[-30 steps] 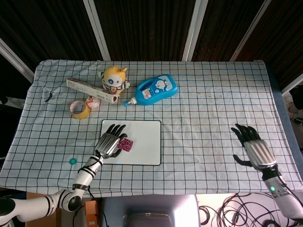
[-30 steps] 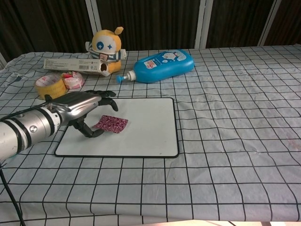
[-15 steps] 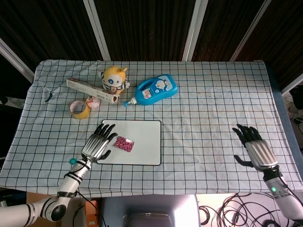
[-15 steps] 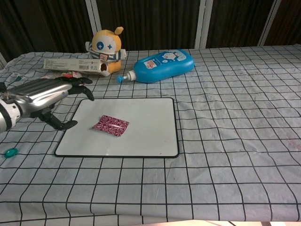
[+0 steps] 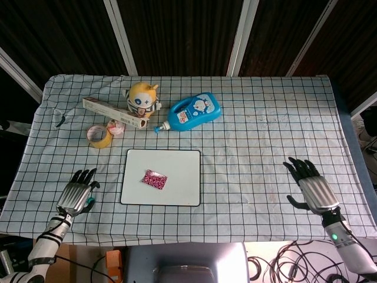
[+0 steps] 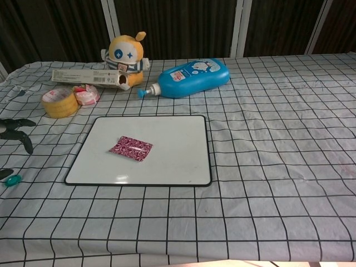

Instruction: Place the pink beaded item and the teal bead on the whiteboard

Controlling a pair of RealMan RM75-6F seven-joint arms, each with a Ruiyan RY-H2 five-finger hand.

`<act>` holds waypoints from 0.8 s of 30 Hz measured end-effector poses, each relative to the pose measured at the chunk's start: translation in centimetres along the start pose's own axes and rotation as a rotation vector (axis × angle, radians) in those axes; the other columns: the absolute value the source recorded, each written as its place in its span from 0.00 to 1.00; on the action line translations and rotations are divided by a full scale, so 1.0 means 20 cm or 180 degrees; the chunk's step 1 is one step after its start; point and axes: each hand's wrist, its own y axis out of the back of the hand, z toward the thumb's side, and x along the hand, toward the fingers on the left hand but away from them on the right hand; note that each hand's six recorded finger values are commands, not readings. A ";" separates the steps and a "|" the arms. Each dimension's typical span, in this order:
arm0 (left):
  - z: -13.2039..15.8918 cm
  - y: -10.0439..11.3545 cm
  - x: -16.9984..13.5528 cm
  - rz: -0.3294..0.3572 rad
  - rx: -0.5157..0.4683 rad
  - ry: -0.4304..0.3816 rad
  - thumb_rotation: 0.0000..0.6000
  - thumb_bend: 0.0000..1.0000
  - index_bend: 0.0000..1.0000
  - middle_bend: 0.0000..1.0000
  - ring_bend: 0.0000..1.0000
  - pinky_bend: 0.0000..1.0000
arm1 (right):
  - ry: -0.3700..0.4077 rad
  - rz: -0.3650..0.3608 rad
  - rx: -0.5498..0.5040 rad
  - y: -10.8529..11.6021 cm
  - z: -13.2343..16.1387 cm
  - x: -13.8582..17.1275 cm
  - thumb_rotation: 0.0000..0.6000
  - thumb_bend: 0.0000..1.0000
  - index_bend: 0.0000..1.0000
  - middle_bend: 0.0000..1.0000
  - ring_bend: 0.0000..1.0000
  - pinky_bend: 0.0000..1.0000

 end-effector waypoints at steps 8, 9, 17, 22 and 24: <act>-0.06 -0.12 0.01 -0.0031 -0.0014 0.0094 1.00 0.34 0.35 0.00 0.00 0.06 | 0.0030 -0.0024 0.0000 0.01 0.01 0.01 1.00 0.24 0.00 0.00 0.00 0.00; -0.07 -0.13 0.01 -0.0035 -0.0023 0.0106 1.00 0.34 0.35 0.00 0.00 0.06 | 0.0031 -0.0029 0.0000 0.01 0.01 0.01 1.00 0.24 0.00 0.00 0.00 0.00; -0.14 -0.17 0.00 -0.0048 0.0025 0.0201 1.00 0.34 0.37 0.00 0.00 0.06 | 0.0019 -0.0027 0.0016 0.00 0.01 0.02 1.00 0.24 0.00 0.00 0.00 0.00; -0.16 -0.20 -0.02 -0.0054 0.0014 0.0236 1.00 0.34 0.37 0.00 0.00 0.06 | 0.0008 -0.0022 0.0026 0.00 0.01 0.01 1.00 0.24 0.00 0.00 0.00 0.00; -0.17 -0.21 -0.02 -0.0048 0.0003 0.0236 1.00 0.34 0.37 0.00 0.00 0.06 | 0.0004 -0.0019 0.0029 0.00 0.01 0.01 1.00 0.24 0.00 0.00 0.00 0.00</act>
